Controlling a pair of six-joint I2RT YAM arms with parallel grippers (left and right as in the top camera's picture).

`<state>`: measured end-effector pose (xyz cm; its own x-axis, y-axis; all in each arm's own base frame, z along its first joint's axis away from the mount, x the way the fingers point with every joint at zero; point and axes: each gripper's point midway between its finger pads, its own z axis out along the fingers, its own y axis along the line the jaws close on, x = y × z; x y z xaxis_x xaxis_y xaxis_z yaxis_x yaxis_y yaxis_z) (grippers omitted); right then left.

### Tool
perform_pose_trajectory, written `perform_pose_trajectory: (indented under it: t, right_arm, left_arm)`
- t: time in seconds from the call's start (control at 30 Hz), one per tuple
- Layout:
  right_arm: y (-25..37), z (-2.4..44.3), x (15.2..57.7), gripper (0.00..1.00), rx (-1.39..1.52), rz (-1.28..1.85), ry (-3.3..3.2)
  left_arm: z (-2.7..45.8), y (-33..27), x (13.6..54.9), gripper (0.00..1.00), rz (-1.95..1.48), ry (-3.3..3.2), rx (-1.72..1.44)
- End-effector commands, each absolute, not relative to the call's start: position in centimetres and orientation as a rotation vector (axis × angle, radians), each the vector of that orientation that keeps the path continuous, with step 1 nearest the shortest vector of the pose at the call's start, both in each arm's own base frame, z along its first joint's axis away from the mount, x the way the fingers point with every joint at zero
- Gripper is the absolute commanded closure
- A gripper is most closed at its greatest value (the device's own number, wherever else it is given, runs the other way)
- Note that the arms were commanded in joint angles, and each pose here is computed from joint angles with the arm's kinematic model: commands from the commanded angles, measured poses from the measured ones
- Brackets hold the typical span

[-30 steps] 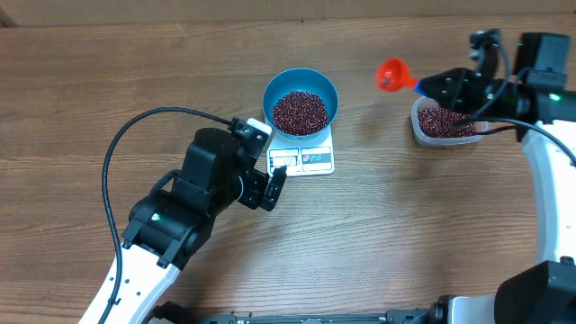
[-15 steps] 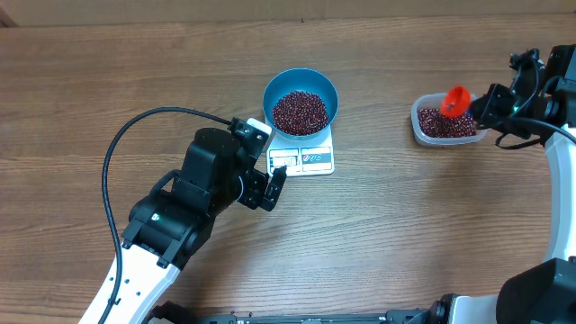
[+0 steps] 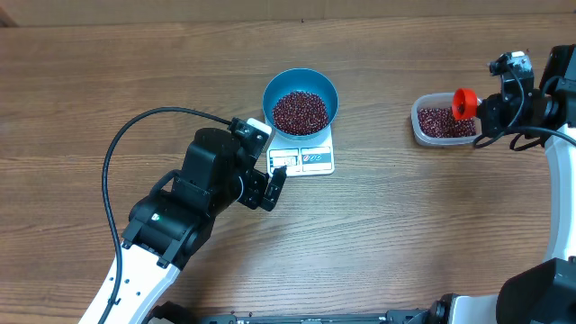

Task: Scoop item into bowl and weigh 150g on scale
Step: 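Carry the red scoop right back to the bean tub, then lower the red scoop into the tub and release its blue handle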

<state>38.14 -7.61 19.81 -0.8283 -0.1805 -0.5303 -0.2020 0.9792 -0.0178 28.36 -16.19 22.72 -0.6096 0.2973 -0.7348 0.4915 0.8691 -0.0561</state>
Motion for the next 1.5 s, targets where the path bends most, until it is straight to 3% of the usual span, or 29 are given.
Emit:
perform_pose_trajectory:
  t: [0.0,0.37,0.8,1.03,1.47]
  right_arm:
    - [-6.8,21.7,38.6,0.96,-0.441,-0.015,2.494]
    - [-6.8,20.7,38.9,0.96,-0.559,-0.398,2.577]
    - [-5.7,19.9,39.0,0.96,0.326,0.181,2.57]
    - [-6.2,17.2,38.7,0.96,0.814,0.306,2.501]
    - [-6.0,12.9,37.9,0.96,1.101,0.373,2.442]
  left_arm:
    - [22.6,-16.2,28.4,0.0,-0.338,2.272,0.556]
    - [22.6,-16.2,28.4,0.0,-0.338,2.273,0.556]
    - [22.6,-16.3,28.4,0.0,-0.339,2.272,0.556]
    - [22.6,-16.3,28.4,0.0,-0.339,2.273,0.557]
    - [22.6,-16.3,28.4,0.01,-0.339,2.273,0.557]
